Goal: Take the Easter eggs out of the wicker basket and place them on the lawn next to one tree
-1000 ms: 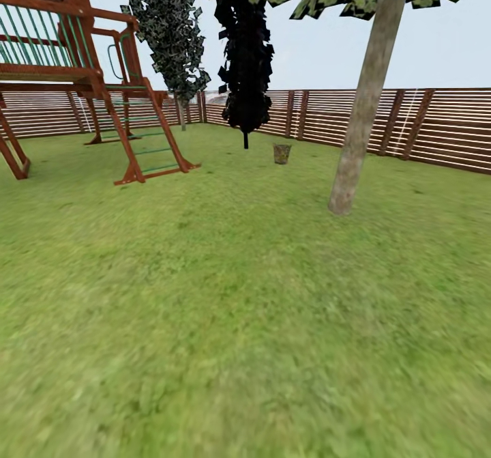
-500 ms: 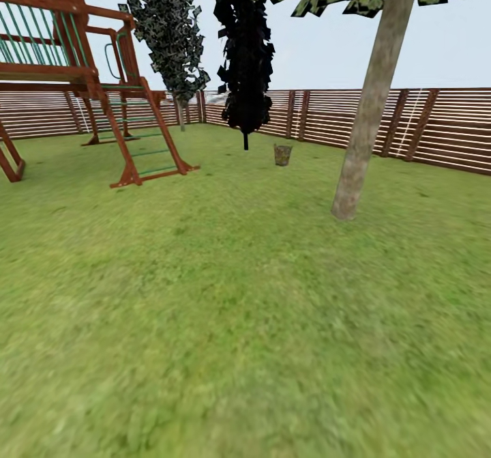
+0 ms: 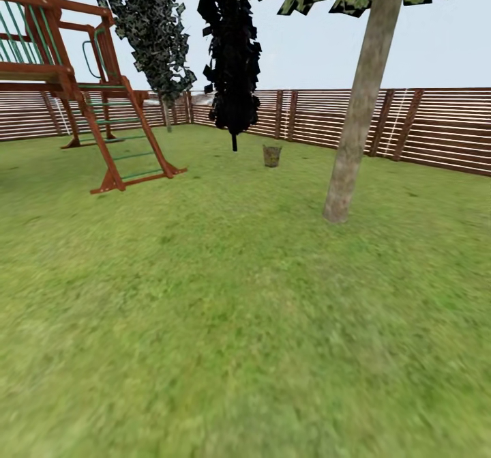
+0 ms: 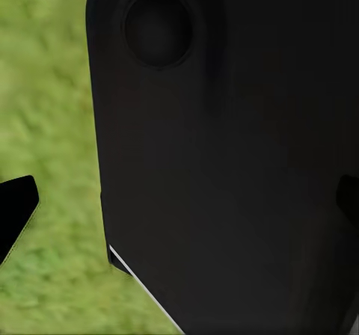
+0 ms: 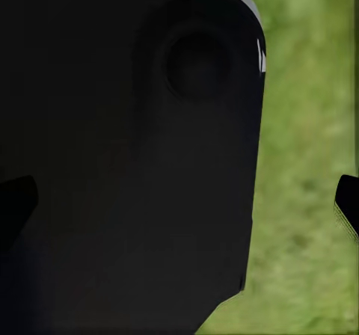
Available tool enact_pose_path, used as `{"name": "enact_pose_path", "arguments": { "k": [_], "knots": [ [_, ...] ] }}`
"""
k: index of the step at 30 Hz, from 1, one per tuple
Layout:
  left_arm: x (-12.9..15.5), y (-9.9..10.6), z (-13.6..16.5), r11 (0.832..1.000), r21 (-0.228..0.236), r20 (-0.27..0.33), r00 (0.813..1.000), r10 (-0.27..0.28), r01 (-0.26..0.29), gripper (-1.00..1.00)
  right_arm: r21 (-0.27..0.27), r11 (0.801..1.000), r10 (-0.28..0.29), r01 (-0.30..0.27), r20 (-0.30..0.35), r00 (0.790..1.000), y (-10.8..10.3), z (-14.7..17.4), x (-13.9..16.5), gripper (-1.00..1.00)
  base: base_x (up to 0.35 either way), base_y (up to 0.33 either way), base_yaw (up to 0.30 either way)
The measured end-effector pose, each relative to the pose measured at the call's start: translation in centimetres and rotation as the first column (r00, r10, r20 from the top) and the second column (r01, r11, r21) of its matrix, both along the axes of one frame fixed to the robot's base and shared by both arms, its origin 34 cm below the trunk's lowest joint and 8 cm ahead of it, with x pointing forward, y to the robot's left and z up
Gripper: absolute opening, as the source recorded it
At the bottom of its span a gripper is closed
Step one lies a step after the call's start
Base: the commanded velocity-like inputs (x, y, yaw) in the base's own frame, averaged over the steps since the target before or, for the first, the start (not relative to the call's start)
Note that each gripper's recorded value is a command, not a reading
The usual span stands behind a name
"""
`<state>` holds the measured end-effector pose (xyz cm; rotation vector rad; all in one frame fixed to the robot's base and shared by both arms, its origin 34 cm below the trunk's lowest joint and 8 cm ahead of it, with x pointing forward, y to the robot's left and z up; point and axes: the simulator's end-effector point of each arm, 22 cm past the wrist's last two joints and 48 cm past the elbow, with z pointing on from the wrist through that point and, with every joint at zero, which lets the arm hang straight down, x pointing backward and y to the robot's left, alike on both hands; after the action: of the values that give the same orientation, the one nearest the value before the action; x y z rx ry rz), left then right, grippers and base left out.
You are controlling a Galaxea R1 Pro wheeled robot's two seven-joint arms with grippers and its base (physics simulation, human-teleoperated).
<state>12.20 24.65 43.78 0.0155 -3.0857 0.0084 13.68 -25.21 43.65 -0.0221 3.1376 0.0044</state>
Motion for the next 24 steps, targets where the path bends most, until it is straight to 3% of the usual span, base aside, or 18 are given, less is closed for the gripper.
{"name": "enact_pose_path", "arguments": {
  "k": [24],
  "knots": [
    [0.00,0.00,0.00,1.000,0.000,0.000,1.000,0.000,0.000,1.00,0.000,1.000,0.000,0.000,0.000,1.000,0.01,0.00,0.00,1.00,0.336,0.000,-0.001]
  ]
}}
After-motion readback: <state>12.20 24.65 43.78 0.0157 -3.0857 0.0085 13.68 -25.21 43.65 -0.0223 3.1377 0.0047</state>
